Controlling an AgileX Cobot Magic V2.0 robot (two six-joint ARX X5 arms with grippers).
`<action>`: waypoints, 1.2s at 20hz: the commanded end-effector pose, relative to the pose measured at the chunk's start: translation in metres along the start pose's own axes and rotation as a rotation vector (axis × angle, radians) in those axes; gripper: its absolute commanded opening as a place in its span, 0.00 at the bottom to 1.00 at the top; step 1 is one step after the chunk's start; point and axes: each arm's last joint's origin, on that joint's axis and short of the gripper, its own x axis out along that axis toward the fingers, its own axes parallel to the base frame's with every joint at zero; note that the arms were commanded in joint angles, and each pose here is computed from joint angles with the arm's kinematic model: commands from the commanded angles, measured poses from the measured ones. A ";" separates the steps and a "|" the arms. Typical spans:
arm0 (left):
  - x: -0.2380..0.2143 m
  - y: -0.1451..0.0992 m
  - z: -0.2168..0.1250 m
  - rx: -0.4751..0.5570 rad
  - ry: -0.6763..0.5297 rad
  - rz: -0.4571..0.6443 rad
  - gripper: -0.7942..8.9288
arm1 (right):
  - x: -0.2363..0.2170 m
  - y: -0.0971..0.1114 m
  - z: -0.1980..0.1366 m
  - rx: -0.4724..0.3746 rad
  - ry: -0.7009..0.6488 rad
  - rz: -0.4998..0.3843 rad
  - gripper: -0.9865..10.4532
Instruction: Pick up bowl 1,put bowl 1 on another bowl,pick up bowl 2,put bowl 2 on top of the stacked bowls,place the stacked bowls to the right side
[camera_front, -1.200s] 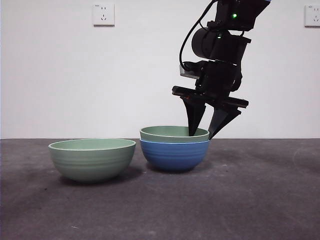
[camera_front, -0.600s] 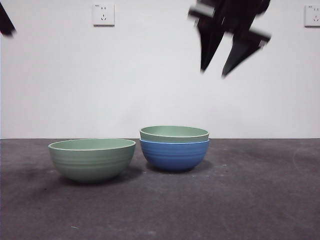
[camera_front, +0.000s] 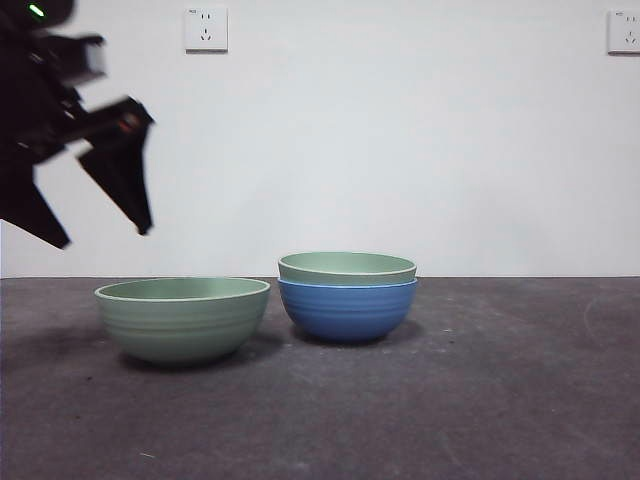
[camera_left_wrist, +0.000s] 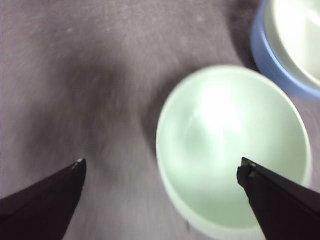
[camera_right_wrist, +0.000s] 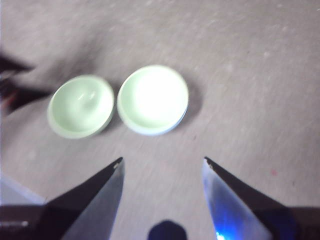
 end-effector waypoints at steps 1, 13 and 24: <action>0.023 -0.003 0.010 -0.005 0.047 -0.003 0.63 | -0.015 0.006 -0.009 0.005 -0.001 0.020 0.31; 0.059 -0.003 0.005 -0.005 0.175 0.011 0.14 | -0.056 0.016 -0.032 -0.010 -0.073 0.058 0.31; 0.053 -0.005 0.004 -0.003 0.190 0.006 0.07 | -0.055 0.016 -0.036 -0.009 -0.035 0.055 0.31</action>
